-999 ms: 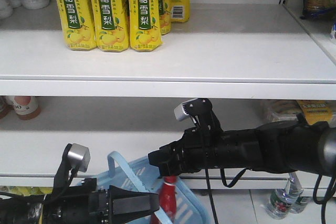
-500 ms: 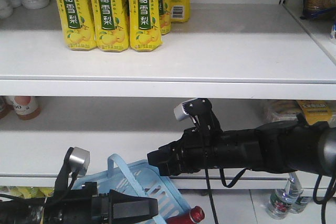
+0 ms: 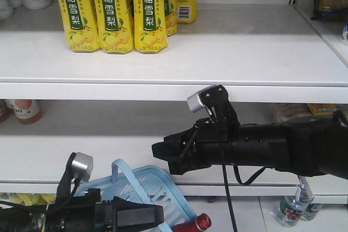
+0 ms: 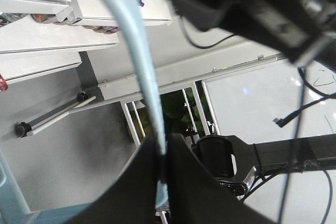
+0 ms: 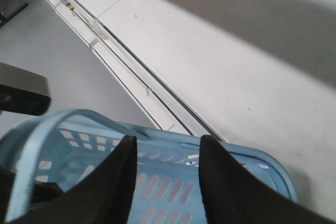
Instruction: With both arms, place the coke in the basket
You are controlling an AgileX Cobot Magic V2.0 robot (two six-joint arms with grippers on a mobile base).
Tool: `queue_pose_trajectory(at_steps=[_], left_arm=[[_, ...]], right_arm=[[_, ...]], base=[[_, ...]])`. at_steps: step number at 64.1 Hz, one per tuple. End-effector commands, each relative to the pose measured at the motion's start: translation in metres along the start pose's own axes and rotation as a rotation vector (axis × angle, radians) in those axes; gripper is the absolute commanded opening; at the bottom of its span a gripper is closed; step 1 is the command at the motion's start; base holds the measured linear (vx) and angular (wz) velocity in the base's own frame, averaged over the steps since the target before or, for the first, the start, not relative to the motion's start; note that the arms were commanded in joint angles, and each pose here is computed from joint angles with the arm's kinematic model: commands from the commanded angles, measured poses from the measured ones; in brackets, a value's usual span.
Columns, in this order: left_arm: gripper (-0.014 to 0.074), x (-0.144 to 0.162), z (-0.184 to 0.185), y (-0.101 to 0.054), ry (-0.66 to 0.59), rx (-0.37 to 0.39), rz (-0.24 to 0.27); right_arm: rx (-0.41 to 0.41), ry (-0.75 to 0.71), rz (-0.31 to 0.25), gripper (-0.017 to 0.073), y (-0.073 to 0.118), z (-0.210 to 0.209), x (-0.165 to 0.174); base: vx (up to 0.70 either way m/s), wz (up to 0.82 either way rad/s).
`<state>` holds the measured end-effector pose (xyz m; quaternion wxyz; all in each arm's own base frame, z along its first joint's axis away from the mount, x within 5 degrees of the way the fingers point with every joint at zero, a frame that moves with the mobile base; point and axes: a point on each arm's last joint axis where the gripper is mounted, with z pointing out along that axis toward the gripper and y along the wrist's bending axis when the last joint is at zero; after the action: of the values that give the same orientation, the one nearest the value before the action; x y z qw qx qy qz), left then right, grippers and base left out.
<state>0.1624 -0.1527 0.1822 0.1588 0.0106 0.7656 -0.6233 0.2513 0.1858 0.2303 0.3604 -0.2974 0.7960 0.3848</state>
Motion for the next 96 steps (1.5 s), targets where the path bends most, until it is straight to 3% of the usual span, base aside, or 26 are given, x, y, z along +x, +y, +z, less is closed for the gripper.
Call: queue_pose_trajectory(at_steps=[1,14,18,29,32,42,43,48,55,58,66,75,85,96], left_arm=[[-0.0006,-0.006,-0.004,-0.036,-0.028,0.306,0.04],[-0.0006,-0.006,-0.004,-0.036,-0.028,0.306,0.04],[-0.0006,-0.006,-0.004,-0.036,-0.028,0.306,0.04],[-0.0006,-0.006,-0.004,-0.036,-0.028,0.306,0.04],[-0.0006,-0.006,-0.004,-0.036,-0.028,0.306,0.04],[-0.0006,-0.006,-0.004,-0.036,-0.028,0.306,0.04],[-0.0006,-0.006,-0.004,-0.036,-0.028,0.306,0.04],[-0.0006,-0.006,-0.004,-0.036,-0.028,0.306,0.04],[-0.0006,-0.006,-0.004,-0.036,-0.028,0.306,0.04],[-0.0006,-0.006,-0.004,-0.036,-0.028,0.306,0.04],[-0.0006,-0.006,-0.004,-0.036,-0.028,0.306,0.04],[-0.0006,-0.006,-0.004,-0.036,-0.028,0.306,0.04],[-0.0006,-0.006,-0.004,-0.036,-0.028,0.306,0.04],[-0.0006,-0.006,-0.004,-0.036,-0.028,0.306,0.04]], right_arm=[[-0.048,-0.075,-0.045,0.0281,0.017,-0.018,-0.021],[-0.017,-0.11,-0.124,0.0281,0.031,-0.04,-0.031],[0.021,-0.114,-0.155,0.0281,0.033,-0.047,-0.034],[0.163,-0.146,-0.168,0.0281,0.037,-0.074,-0.042],[0.208,-0.157,-0.201,0.0281,0.039,-0.085,-0.044],[0.366,-0.192,-0.222,0.0281,0.034,-0.121,-0.049],[0.376,-0.202,-0.201,0.0281,0.033,-0.125,-0.049],[0.461,-0.19,-0.217,0.0281,0.029,-0.144,-0.047],[0.556,-0.171,-0.195,0.0281,0.026,-0.169,-0.043],[0.612,-0.144,-0.222,0.0281,0.026,-0.18,-0.039],[0.733,-0.141,-0.227,0.0281,0.031,-0.208,-0.033],[0.837,-0.217,-0.224,0.0279,0.04,-0.233,-0.03],[0.938,-0.284,-0.259,0.0277,0.052,-0.252,-0.022],[1.052,-0.316,-0.24,0.0277,0.04,-0.249,0.017]], base=[[0.0,0.0],[0.0,0.0],[0.0,0.0],[0.0,0.0],[0.0,0.0],[0.0,0.0],[0.0,0.0],[0.0,0.0],[0.0,0.0],[0.0,0.0],[0.0,0.0],[0.0,0.0],[0.0,0.0],[0.0,0.0]])
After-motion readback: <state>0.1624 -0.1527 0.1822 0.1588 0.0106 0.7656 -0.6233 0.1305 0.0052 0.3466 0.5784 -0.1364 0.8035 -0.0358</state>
